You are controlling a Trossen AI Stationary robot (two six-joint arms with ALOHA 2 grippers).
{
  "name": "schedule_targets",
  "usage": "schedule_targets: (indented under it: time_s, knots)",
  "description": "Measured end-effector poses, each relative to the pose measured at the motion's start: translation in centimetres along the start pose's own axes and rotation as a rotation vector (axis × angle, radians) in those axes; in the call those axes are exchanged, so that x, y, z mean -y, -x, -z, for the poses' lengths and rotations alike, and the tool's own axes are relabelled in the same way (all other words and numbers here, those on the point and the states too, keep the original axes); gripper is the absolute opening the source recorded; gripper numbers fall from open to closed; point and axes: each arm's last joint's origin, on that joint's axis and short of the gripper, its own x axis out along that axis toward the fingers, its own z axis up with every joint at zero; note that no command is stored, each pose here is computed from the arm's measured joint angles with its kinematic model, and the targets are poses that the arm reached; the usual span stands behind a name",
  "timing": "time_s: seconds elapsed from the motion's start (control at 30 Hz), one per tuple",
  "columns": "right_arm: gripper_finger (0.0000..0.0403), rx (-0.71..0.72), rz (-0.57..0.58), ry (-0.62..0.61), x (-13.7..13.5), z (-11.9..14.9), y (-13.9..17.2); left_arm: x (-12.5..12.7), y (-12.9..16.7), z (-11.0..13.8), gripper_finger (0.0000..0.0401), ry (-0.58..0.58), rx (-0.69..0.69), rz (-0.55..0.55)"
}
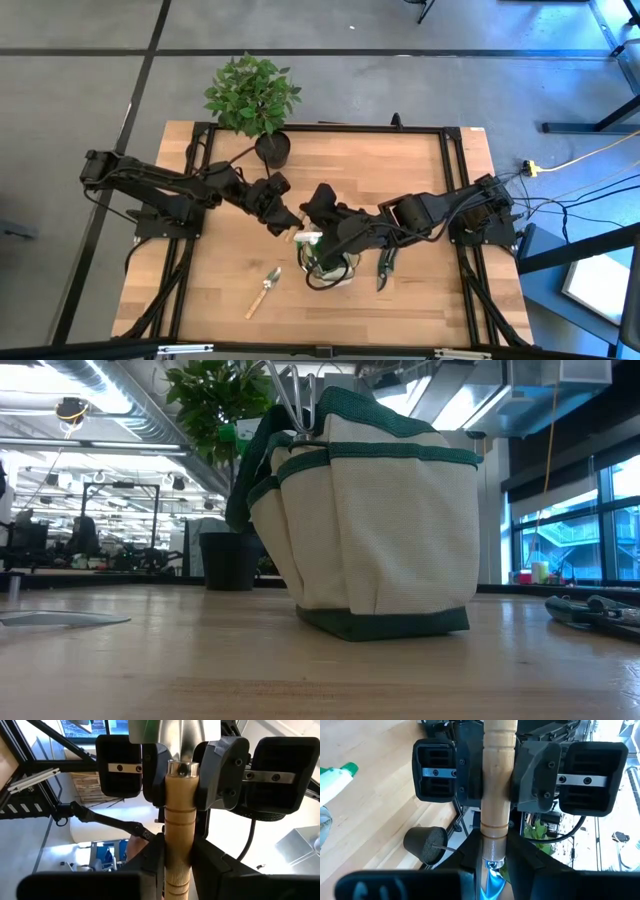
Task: Pick & Place Garden tools in Gardening bag
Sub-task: Put the right brown trowel into the brown gardening bag
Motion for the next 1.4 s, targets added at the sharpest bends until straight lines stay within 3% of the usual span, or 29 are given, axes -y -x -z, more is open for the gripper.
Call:
schedule_targets:
  time_s: [0.4,0.67,0.9,1.03,1.13,1.23,1.33,1.4]
  knots:
    - [0.0075,-0.002,0.003,-0.019,0.0,0.0,0.0,0.0,0.2,-0.4,0.0063,-0.025,0.001,0.002]
    - [0.0175,0.005,0.038,-0.151,0.4,-0.2,0.3,0.1,0.2,-0.5,0.0063,-0.126,0.085,0.01]
    - [0.0265,-0.18,0.184,-0.331,0.4,-0.4,1.2,0.3,0.1,-0.4,0.0063,-0.225,0.183,0.015]
    - [0.0289,-0.272,0.219,-0.341,-0.2,-0.4,2.4,0.1,0.1,-0.6,0.0063,-0.275,0.248,-0.009]
    - [0.0292,-0.226,0.214,-0.55,-0.4,-0.2,4.1,-0.2,0.2,-0.7,0.0063,-0.306,0.28,-0.054]
    - [0.0288,-0.107,0.048,-0.788,-0.4,1.0,6.1,-0.7,0.1,-0.4,0.0063,-0.333,0.287,-0.102]
    - [0.0275,0.064,-0.293,-1.077,0.3,2.5,6.9,-0.9,-0.2,0.2,0.0063,-0.353,0.283,-0.124]
    - [0.0263,0.147,-0.494,-1.208,0.8,3.1,6.8,-1.0,-0.3,0.7,0.0063,-0.383,0.28,-0.143]
